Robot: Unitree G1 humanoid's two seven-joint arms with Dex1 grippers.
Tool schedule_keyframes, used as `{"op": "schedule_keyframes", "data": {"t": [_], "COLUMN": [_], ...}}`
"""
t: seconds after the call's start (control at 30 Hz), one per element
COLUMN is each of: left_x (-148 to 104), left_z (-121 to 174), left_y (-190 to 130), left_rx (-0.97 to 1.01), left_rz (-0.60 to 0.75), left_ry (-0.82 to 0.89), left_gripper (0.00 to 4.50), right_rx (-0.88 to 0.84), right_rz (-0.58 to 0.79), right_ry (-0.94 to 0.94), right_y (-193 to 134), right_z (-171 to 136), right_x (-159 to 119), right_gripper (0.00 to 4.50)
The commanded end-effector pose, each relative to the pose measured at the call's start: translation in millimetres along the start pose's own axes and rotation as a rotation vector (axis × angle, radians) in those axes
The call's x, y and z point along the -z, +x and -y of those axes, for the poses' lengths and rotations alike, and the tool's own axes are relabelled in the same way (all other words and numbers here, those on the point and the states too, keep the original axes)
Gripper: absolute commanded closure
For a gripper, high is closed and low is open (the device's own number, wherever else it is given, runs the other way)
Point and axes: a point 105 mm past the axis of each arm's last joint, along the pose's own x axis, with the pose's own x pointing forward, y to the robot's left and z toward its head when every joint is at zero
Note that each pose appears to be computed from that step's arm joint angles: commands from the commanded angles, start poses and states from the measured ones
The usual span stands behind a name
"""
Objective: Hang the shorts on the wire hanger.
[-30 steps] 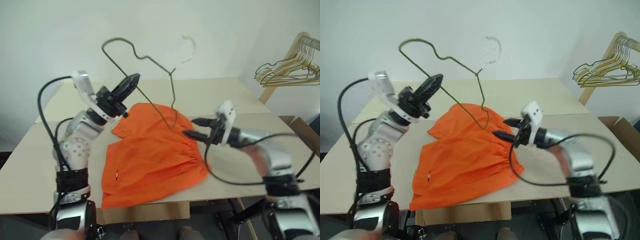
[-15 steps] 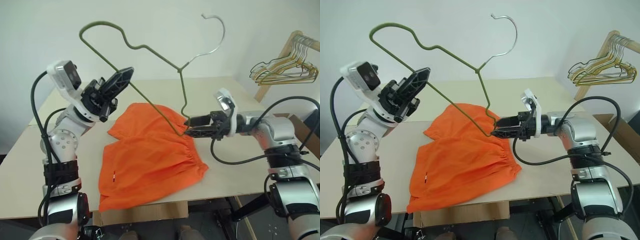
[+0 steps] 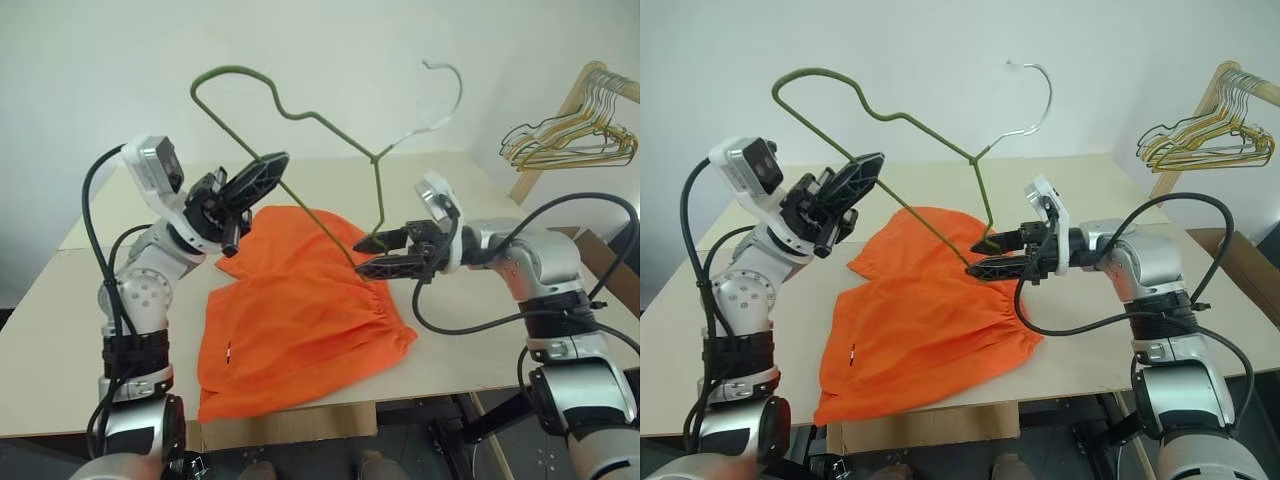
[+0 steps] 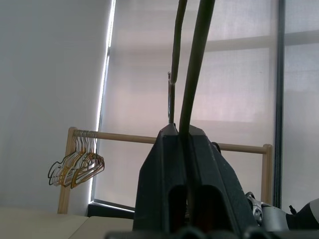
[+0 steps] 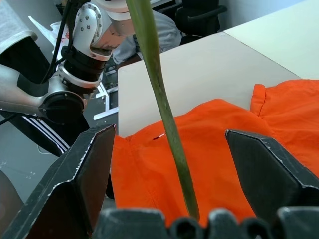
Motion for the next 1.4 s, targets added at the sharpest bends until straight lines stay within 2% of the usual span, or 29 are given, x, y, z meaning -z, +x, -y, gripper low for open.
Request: {"op": "schedule_keyframes", "data": {"t": [0.03, 0.17, 0.27, 0.6, 0.63, 0.73, 0.77, 0.83, 1.0, 1.1, 1.17, 1.27, 1.4], "left_x": [-14.5, -11.4, -10.6, -9.9, -9.3, -5.2, -2.2, 12.1, 59.7, 97.8, 105.9, 110.3, 120.0], "left_z": [6.2, 6.1, 5.7, 2.2, 0.5, -9.1, -12.4, -21.5, -40.1, -51.4, -44.8, -33.3, -14.4], "left_y": [4.5, 3.1, 2.1, -2.1, -3.6, -11.4, -14.3, -22.1, -57.6, -94.8, -101.8, -99.8, -108.9], "left_rx": [0.025, 0.021, 0.018, 0.005, -0.007, -0.067, -0.086, -0.151, -0.311, -0.409, -0.37, -0.291, -0.167], "left_rz": [0.042, 0.027, 0.027, 0.016, 0.014, 0.013, 0.003, -0.067, -0.37, -0.648, -0.714, -0.787, -0.901], "left_ry": [0.056, 0.053, 0.051, 0.031, 0.03, -0.013, -0.029, -0.028, 0.043, 0.172, 0.223, 0.32, 0.349], "left_gripper": [4.5, 4.5, 4.5, 4.5, 4.5, 4.5, 3.96, 3.43, 1.78, 0.76, 0.12, 0.02, 0.02], "right_rx": [0.005, 0.01, 0.006, 0.007, 0.005, -0.01, -0.012, -0.014, 0.057, 0.174, 0.241, 0.366, 0.487], "right_rz": [0.011, 0.026, 0.025, 0.027, 0.028, 0.045, 0.051, 0.077, 0.153, 0.118, 0.071, -0.069, -0.213], "right_ry": [-0.019, -0.008, -0.004, 0.008, 0.007, 0.01, 0.01, 0.018, 0.075, 0.156, 0.239, 0.387, 0.535], "right_y": [1.5, 1.9, 1.6, -2.6, -2.7, -2.6, -2.4, -3.5, -23.8, -50.0, -67.1, -97.6, -128.1], "right_z": [-2.9, -2.7, -3.5, -1.4, -1.4, -2.5, -2.7, -3.4, -0.2, 5.3, 6.4, 3.3, -8.4], "right_x": [-4.4, -3.5, -2.0, 2.1, 2.0, 0.4, -0.4, -4.1, -10.3, 6.2, 21.1, 53.5, 82.6], "right_gripper": [0.34, 0.34, 0.89, 4.2, 4.4, 4.46, 4.5, 4.5, 4.5, 4.5, 4.5, 4.5, 4.5]}}
